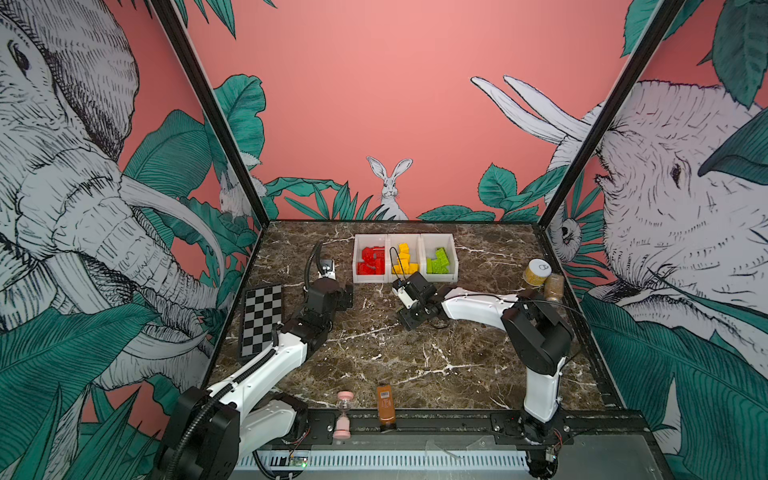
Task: Sort the legos into containers by color
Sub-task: 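Lower the right gripper onto a lime-green brick and grasp it, then carry the green brick to the nearest compartment and release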
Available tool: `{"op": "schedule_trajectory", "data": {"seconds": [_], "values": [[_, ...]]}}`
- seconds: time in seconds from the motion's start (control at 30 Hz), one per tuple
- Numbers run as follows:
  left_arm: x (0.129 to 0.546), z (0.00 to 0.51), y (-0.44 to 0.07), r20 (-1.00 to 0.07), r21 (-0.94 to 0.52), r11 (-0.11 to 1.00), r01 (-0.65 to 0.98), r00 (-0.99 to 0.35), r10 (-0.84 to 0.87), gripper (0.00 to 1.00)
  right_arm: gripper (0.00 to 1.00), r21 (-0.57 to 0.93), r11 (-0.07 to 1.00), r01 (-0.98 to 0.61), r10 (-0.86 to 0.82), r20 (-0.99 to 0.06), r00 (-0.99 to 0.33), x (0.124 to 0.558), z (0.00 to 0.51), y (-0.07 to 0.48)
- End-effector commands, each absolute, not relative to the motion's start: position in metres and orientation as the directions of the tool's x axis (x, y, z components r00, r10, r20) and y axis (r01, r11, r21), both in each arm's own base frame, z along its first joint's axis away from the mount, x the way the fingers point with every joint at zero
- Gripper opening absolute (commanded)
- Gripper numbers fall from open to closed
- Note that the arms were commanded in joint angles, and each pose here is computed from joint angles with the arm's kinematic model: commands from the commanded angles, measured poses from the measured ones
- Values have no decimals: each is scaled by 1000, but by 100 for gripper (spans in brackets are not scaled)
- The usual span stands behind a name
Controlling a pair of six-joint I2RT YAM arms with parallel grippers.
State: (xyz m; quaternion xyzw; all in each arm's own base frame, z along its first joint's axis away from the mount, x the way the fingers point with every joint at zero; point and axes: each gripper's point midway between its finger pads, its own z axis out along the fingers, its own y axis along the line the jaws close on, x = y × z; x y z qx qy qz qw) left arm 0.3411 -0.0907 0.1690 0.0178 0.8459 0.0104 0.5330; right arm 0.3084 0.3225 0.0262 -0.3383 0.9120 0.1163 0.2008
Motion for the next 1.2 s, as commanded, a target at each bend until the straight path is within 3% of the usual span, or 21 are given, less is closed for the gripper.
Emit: {"op": "schedule_trajectory", "data": {"seconds": [0.0,0.23,0.63,1.17], "values": [[339,173,-85,-910,39,999,2,-414,36,90,52,54,743,-667,-584,-436,-685,312,21,323],[340,172,-85,-909,39,999,-1,-415,35,90,42,30,748,-663,-585,-439,-681,314,23,318],[339,174,-83,-911,38,999,-8,-410,31,91,29,48,787,-616,-488,-563,-667,330,71,302],[339,174,-80,-911,51,999,-19,-410,39,91,28,43,883,-467,-294,-725,-623,429,132,219]]}}
